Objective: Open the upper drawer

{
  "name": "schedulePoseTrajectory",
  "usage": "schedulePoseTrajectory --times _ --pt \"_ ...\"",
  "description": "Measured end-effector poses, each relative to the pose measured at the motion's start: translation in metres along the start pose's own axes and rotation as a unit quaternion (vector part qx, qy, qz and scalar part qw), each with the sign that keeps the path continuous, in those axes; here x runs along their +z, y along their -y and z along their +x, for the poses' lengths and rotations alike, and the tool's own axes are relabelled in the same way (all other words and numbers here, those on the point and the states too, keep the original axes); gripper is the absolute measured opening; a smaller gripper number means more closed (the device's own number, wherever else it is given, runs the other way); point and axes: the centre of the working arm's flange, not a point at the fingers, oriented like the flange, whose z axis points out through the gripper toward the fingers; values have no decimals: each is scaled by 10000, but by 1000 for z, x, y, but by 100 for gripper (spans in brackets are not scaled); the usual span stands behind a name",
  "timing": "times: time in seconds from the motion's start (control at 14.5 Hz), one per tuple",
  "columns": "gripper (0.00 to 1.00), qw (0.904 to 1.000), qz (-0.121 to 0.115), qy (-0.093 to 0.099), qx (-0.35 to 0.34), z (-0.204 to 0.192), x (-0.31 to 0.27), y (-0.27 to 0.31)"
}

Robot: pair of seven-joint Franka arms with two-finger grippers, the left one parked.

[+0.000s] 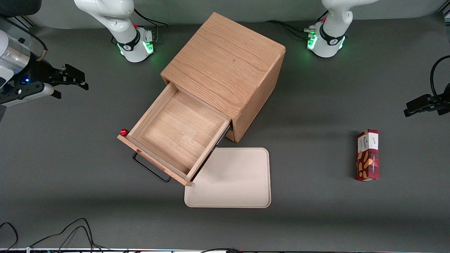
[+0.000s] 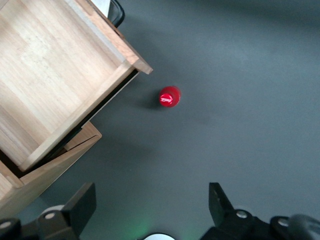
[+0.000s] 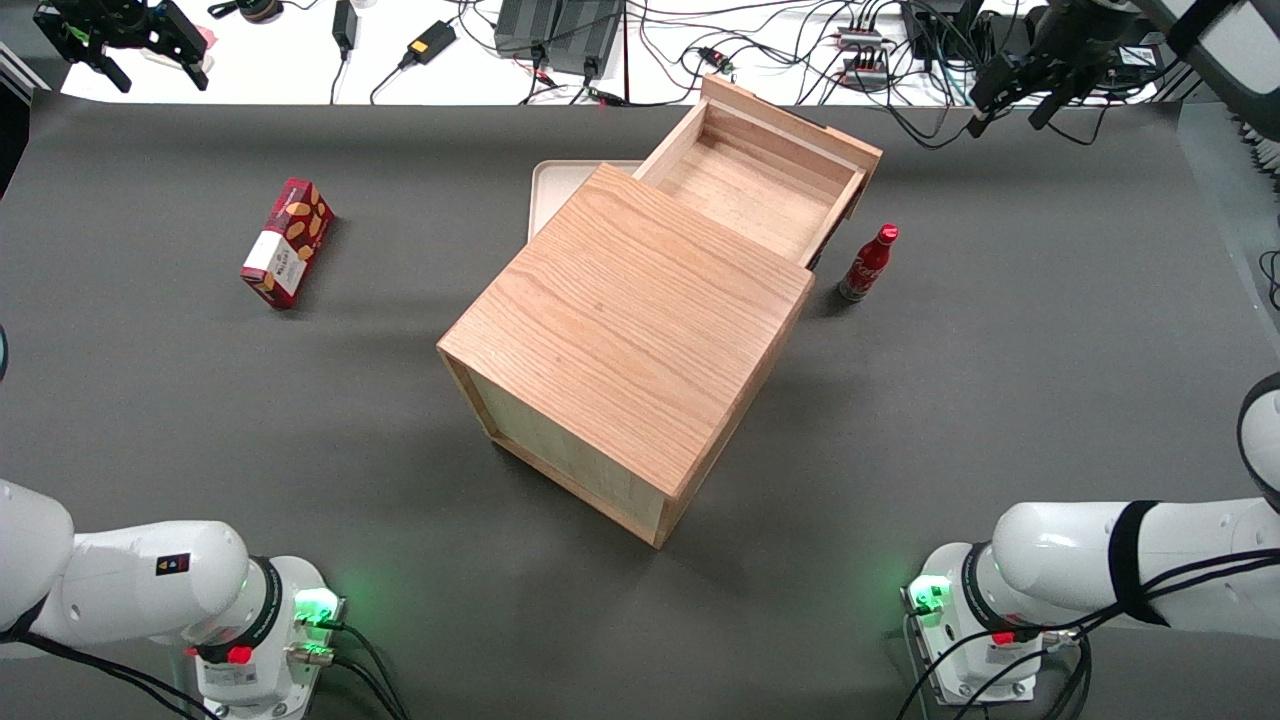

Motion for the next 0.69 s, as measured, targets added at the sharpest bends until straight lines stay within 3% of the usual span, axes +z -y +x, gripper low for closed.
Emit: schedulePoseTrajectory --times 0.28,0.69 --pt "100 9997 -157 155 -72 -9 -2 12" --pt "100 9997 -91 212 -34 -18 -7 2"
